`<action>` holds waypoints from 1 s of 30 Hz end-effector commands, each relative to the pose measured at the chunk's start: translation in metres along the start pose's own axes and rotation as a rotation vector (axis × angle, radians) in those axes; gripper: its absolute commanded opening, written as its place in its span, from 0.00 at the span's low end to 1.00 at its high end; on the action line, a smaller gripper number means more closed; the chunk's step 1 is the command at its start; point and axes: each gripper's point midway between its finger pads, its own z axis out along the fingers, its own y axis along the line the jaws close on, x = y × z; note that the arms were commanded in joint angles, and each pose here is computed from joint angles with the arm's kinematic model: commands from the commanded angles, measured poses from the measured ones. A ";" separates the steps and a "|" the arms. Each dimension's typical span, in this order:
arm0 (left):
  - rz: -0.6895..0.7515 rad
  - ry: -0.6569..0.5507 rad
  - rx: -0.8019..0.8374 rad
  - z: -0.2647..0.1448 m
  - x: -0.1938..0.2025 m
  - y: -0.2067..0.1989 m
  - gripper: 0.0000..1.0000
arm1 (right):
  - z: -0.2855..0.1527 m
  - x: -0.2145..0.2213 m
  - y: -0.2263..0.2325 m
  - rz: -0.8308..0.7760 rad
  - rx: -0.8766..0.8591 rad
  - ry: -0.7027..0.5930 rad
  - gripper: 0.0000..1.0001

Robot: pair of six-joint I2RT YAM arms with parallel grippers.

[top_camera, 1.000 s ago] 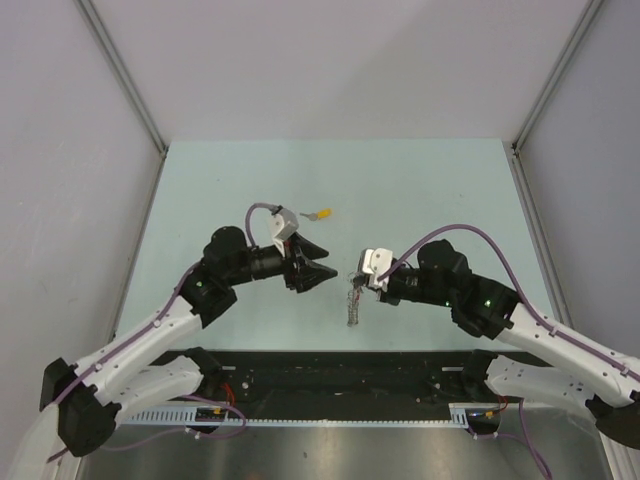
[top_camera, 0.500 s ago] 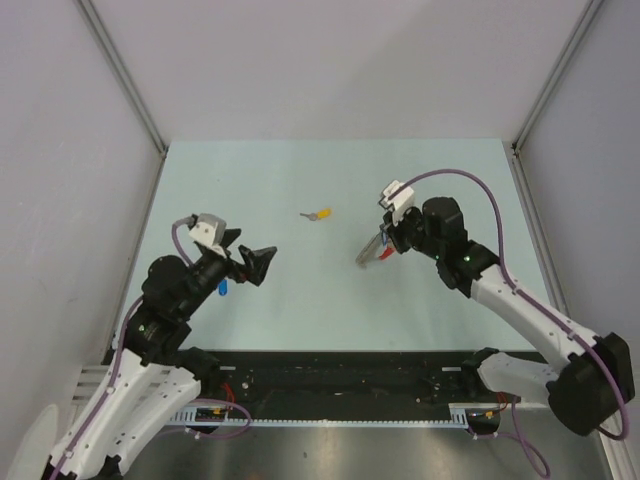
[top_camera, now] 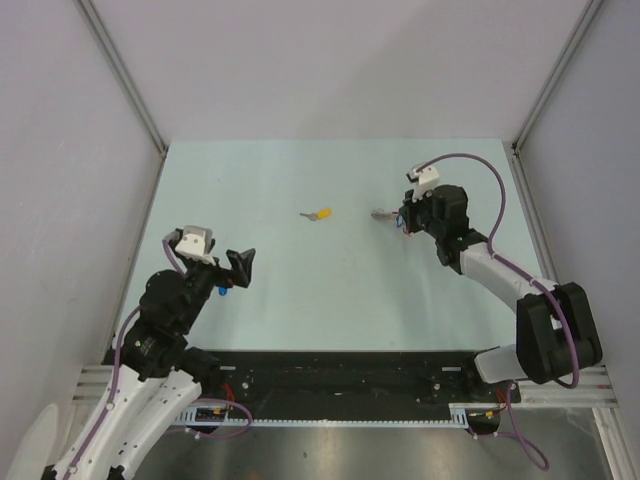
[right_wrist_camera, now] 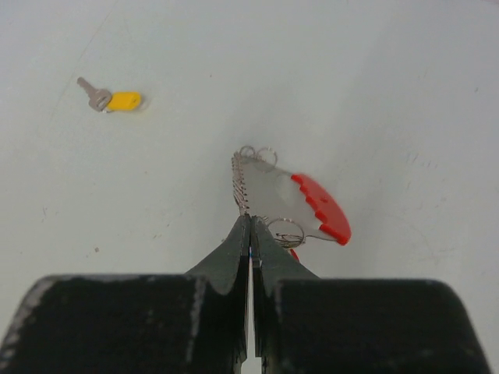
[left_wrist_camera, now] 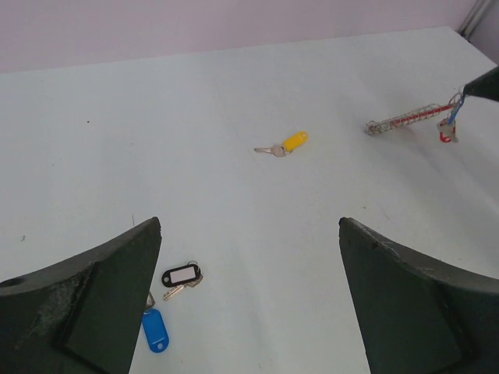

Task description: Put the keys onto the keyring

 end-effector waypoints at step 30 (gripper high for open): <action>-0.246 -0.372 -0.253 -0.081 -0.042 0.057 1.00 | -0.253 -0.028 -0.012 0.271 0.278 -0.489 1.00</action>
